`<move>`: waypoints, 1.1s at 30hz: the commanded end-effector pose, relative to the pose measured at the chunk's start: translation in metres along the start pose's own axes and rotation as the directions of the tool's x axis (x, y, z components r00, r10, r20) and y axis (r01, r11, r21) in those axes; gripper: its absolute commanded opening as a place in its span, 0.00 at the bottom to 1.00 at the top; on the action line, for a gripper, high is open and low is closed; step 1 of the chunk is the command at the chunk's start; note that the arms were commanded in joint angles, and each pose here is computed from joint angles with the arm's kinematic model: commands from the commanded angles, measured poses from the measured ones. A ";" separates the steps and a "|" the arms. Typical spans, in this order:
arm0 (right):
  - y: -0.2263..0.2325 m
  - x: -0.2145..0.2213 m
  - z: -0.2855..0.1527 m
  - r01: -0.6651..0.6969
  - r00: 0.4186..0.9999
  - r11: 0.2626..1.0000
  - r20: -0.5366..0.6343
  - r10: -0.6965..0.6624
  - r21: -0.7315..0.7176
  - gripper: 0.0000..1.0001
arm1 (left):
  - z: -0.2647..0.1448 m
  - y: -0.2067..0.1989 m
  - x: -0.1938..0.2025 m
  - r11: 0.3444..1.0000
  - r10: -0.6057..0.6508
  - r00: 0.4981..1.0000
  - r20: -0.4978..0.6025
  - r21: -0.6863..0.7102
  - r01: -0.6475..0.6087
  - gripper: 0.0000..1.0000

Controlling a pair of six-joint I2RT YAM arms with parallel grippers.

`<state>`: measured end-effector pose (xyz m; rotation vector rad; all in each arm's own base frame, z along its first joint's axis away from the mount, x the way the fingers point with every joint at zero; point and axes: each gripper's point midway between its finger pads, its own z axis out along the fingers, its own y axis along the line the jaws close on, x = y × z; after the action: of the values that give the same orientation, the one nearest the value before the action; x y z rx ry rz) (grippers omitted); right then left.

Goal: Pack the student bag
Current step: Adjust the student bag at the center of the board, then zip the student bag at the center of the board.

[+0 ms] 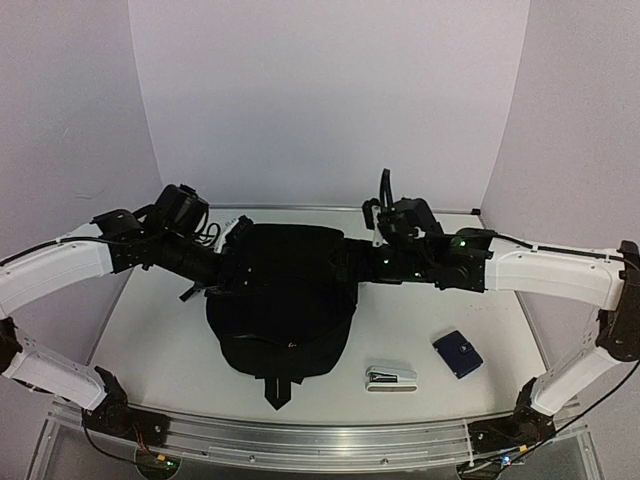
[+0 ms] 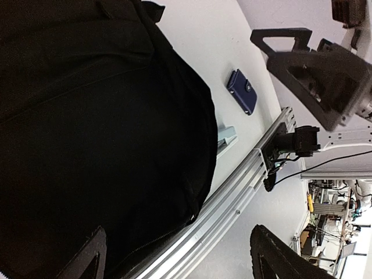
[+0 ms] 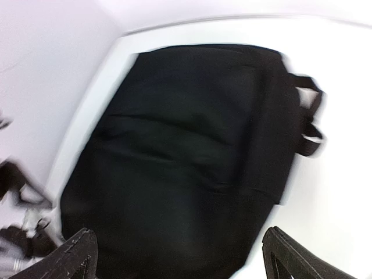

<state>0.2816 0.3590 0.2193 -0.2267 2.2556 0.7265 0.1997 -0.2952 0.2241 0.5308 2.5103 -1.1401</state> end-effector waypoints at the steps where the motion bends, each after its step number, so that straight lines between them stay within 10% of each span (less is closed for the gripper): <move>1: -0.050 0.029 0.013 -0.104 0.992 0.985 -0.061 0.114 0.137 0.98 | 0.021 -0.019 -0.019 0.999 -0.003 0.999 0.032 -0.037 0.004 0.85; 23: -0.037 0.095 0.054 -0.256 0.939 0.967 -0.242 0.244 -0.018 0.73 | 0.117 -0.011 0.026 0.970 -0.061 0.961 -0.269 -0.245 -0.007 0.55; 33: -0.036 0.092 0.057 -0.252 0.944 0.967 -0.229 0.239 -0.028 0.69 | 0.128 -0.011 0.039 0.964 -0.070 0.945 -0.321 -0.266 -0.019 0.25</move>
<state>0.2615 0.3608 0.1047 -0.0470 2.5356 0.9134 0.1801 -0.3871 0.1264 0.6396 2.9086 -0.7628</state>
